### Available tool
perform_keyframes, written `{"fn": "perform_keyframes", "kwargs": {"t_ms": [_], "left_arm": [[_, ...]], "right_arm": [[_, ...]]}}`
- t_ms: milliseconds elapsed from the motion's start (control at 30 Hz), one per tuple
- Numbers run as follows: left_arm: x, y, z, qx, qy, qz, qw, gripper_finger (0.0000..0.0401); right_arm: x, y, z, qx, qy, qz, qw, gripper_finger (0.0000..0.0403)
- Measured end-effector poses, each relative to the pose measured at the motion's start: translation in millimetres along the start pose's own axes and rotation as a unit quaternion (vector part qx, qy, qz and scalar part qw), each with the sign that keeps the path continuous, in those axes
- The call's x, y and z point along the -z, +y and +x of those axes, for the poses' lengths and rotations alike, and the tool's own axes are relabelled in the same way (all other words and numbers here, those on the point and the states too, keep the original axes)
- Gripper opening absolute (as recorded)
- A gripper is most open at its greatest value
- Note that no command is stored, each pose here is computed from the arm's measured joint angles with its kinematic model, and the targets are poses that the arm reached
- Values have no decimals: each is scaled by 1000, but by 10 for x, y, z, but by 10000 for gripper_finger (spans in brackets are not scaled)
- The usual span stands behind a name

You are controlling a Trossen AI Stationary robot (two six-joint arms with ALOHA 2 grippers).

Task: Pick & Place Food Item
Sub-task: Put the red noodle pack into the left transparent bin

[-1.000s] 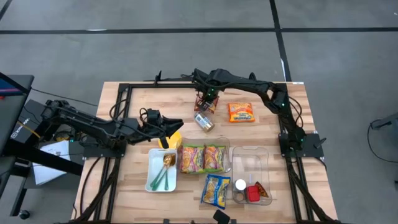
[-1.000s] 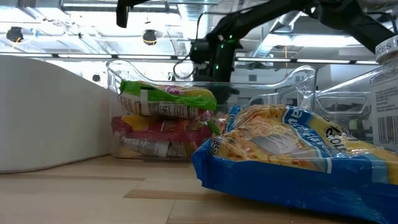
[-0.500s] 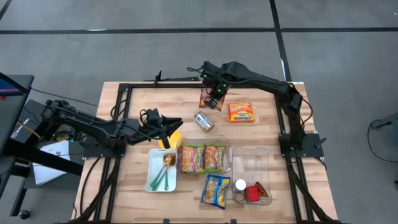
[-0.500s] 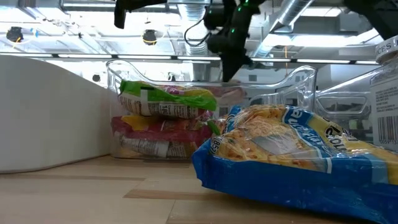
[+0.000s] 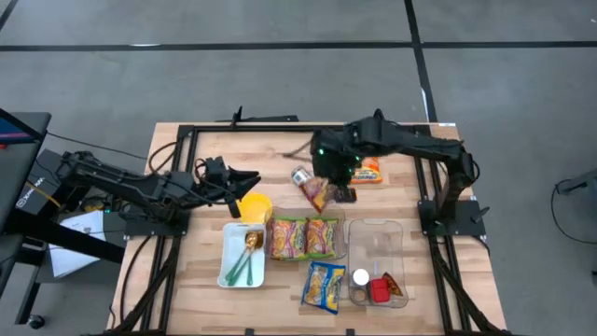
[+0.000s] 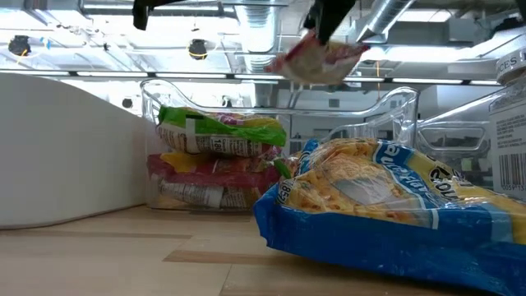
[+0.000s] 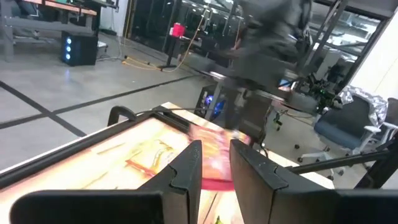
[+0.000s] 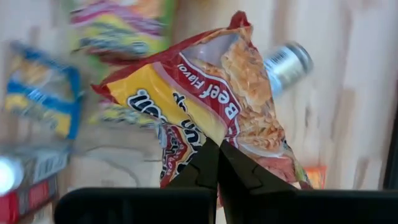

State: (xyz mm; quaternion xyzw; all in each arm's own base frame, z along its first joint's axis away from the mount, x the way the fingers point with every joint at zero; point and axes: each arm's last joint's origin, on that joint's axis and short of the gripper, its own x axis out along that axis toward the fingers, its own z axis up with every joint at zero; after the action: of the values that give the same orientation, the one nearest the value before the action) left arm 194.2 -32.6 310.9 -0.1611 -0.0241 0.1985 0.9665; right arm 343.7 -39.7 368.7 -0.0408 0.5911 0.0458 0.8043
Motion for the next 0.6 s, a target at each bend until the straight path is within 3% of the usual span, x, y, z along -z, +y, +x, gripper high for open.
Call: {"fn": "perform_keyframes", "kwargs": {"t_ms": [200,433,500,600], "left_arm": [[-52,45,-81,3,2,1,1000,76],[-45,26,-85,39,16,1,999,76],[-38,20,-83,48,20,2,999,76],[-38,15,-84,56,23,2,998,76]], "right_arm": [[-19,477,-51,-42,-2,-178,983,0],[-27,874,-31,-86,-12,-383,920,0],[-19,925,-14,-92,-6,-411,907,0],[-59,981,59,-92,-11,-424,901,0]]}}
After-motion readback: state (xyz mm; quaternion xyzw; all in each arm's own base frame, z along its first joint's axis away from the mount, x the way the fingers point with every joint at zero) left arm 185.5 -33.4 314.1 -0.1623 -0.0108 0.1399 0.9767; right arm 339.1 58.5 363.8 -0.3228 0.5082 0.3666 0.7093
